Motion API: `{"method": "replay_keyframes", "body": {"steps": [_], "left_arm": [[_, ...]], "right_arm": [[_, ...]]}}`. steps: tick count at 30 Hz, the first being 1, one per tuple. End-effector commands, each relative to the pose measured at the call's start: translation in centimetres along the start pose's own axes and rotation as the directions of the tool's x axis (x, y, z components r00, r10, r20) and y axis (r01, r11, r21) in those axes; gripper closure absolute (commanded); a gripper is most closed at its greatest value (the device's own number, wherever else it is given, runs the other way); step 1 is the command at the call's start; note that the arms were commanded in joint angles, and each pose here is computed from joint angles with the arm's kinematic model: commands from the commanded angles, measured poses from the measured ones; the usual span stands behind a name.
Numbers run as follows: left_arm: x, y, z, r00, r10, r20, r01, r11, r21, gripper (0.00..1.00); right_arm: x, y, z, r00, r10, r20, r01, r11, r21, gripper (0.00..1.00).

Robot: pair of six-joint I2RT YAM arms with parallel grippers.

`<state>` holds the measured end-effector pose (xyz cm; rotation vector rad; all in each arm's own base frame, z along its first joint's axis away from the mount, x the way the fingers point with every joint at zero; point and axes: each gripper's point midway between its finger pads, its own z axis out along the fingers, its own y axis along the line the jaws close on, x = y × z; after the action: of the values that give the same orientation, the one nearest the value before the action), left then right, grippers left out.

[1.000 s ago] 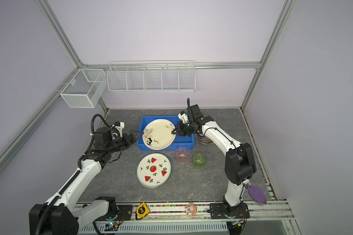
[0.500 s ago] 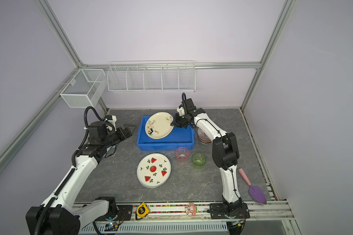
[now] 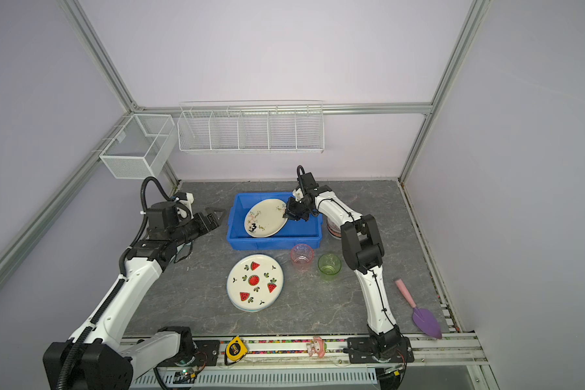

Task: Place the mixed dishes into the plastic bin
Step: 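Lower the flower-print plate into the blue bin and open the right gripper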

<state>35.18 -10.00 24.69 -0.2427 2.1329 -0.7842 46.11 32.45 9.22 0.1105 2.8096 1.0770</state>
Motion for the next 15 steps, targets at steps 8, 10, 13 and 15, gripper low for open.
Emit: {"method": "replay_keyframes", "body": {"steps": [8,10,13,15], "left_arm": [[0.6,0.8,0.4,1.0,-0.006,-0.016,0.006,1.0,-0.015,0.01],[0.6,0.8,0.5,1.0,-0.008,-0.017,0.008,1.0,-0.015,0.01],[0.7,0.8,0.6,1.0,-0.011,-0.02,0.011,1.0,-0.015,0.01],[0.7,0.8,0.5,1.0,-0.013,-0.019,0.012,1.0,-0.013,0.01]], "right_arm": [[-1.6,1.8,-0.7,0.999,-0.031,0.034,0.034,0.996,-0.078,0.93],[-1.5,1.6,-0.5,0.999,-0.028,0.029,0.03,0.997,-0.074,0.93],[-1.5,1.0,-0.5,0.999,-0.02,0.03,0.022,0.998,-0.058,0.93],[-1.5,0.5,-0.6,0.999,-0.015,0.035,0.017,0.999,-0.047,0.92]]}}
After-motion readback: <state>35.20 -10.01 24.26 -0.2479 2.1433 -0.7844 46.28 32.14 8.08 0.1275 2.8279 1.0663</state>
